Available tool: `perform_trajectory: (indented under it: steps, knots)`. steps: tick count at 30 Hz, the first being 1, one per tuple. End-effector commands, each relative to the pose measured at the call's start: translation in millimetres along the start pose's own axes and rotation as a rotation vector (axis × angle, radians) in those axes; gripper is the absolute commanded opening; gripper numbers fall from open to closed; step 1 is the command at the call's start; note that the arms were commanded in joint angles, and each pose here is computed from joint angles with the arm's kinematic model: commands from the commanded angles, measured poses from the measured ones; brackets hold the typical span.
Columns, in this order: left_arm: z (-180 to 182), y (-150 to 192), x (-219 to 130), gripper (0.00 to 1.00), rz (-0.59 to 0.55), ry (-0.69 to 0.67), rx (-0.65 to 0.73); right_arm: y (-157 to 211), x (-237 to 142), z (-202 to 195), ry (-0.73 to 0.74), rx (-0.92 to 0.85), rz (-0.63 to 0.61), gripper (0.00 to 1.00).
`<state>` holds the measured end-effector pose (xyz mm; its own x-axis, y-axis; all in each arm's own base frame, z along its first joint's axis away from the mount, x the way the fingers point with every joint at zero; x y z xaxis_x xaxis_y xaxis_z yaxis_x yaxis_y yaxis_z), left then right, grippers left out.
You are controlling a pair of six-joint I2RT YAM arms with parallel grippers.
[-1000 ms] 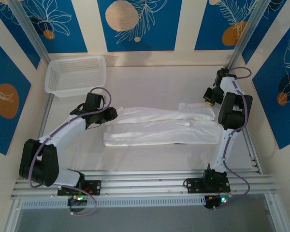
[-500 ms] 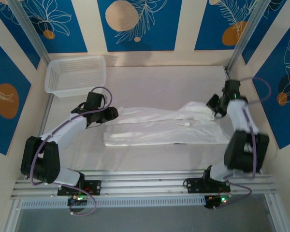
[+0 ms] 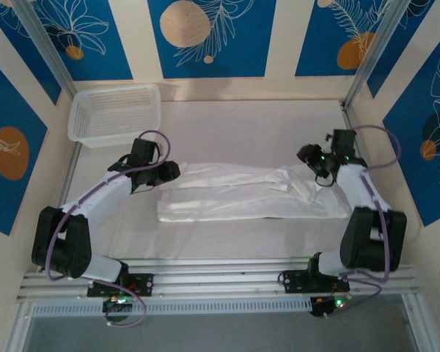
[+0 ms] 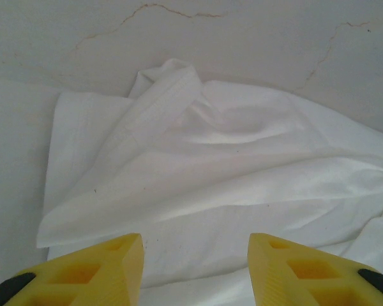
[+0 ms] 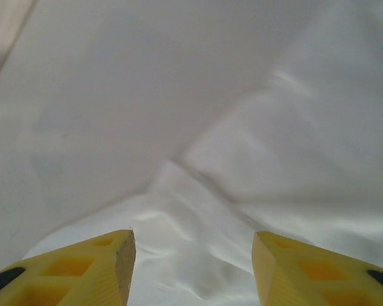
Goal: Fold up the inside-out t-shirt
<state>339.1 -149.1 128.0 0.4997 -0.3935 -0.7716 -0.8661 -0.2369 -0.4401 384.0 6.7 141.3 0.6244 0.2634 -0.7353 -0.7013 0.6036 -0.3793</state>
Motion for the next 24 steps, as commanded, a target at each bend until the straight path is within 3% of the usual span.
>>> perform_trajectory:
  steps: [1,11,18,24]
  knots:
    - [-6.6,3.6,-4.9,0.46,0.001,0.024,0.012,15.9,31.2,1.0,0.035,-0.089,0.111,0.56]
    - [-7.2,5.0,-6.6,0.47,0.007,0.025,0.017,37.0,83.3,-1.0,0.038,-0.109,0.322,0.56]
    - [-7.0,6.3,-7.3,0.47,0.010,0.022,0.020,59.8,60.8,13.7,-0.089,-0.064,0.385,0.39]
    - [-10.1,6.5,-9.5,0.47,0.007,0.032,0.021,124.0,39.0,10.8,-0.226,0.044,0.525,0.31]
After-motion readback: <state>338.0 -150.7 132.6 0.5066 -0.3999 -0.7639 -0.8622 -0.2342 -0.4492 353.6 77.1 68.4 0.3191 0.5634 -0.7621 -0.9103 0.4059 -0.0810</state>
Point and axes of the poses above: each hand's point on the last joint's axis, 136 mm out from that joint toward the fingers, its own x axis out along the fingers, its own z axis along the line the jaws close on, y = z × x, the point moved 1 cm from there along -x, back along the fingers, and after that the axes turned 2 degrees about x, right-handed, at the moved point
